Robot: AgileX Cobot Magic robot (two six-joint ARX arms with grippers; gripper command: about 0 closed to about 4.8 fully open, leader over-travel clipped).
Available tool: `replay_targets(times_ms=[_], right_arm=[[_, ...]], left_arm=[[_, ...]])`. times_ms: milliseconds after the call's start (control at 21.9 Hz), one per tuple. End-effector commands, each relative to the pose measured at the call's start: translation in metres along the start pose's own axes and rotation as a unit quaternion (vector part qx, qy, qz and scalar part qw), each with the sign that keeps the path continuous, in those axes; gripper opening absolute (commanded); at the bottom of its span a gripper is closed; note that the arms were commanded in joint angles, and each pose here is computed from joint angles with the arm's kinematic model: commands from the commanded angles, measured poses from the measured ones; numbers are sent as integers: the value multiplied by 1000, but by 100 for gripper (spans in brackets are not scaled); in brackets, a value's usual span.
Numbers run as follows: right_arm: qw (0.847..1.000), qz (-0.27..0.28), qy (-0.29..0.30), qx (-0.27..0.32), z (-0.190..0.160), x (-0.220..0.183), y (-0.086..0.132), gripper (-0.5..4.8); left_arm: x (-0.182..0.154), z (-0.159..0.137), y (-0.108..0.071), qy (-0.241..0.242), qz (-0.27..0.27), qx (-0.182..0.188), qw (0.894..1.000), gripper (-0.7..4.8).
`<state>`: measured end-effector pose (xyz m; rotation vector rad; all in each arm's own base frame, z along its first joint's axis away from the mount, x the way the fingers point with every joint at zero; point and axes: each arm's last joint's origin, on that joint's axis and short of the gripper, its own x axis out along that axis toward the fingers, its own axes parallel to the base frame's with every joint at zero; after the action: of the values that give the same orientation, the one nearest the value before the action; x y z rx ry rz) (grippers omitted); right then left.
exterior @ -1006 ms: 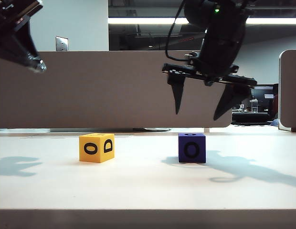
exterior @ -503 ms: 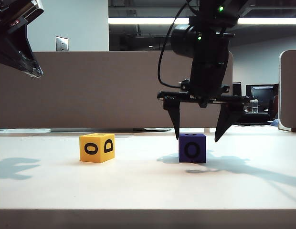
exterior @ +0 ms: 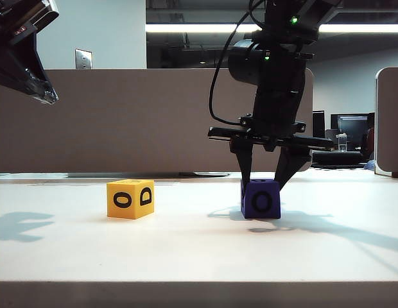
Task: Stack the letter block on the right onto the letter block on the left.
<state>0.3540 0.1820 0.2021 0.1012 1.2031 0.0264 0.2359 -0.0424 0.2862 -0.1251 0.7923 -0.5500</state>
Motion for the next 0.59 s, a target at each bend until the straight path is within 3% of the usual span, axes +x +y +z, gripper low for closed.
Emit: replay_targets(times_ms=[46,183,366,594], right_arm=[[1000,8,-15,-12,4,-6,2,199],[998,20,-41,-48,17,-22,8,202],[989,63,-102,-87,46,-72,25,202],[963,119,-167,-176,50,-118,63,202]], left_arm=[[-1,2,-1,-6,-4,5,1000,-5],[-3,4,-2,-10,-4,7,1000,-5],[-13,18,-7,-34,-4,19,999,-5],[-30,38,-14,-65,-3,35,997,-5]])
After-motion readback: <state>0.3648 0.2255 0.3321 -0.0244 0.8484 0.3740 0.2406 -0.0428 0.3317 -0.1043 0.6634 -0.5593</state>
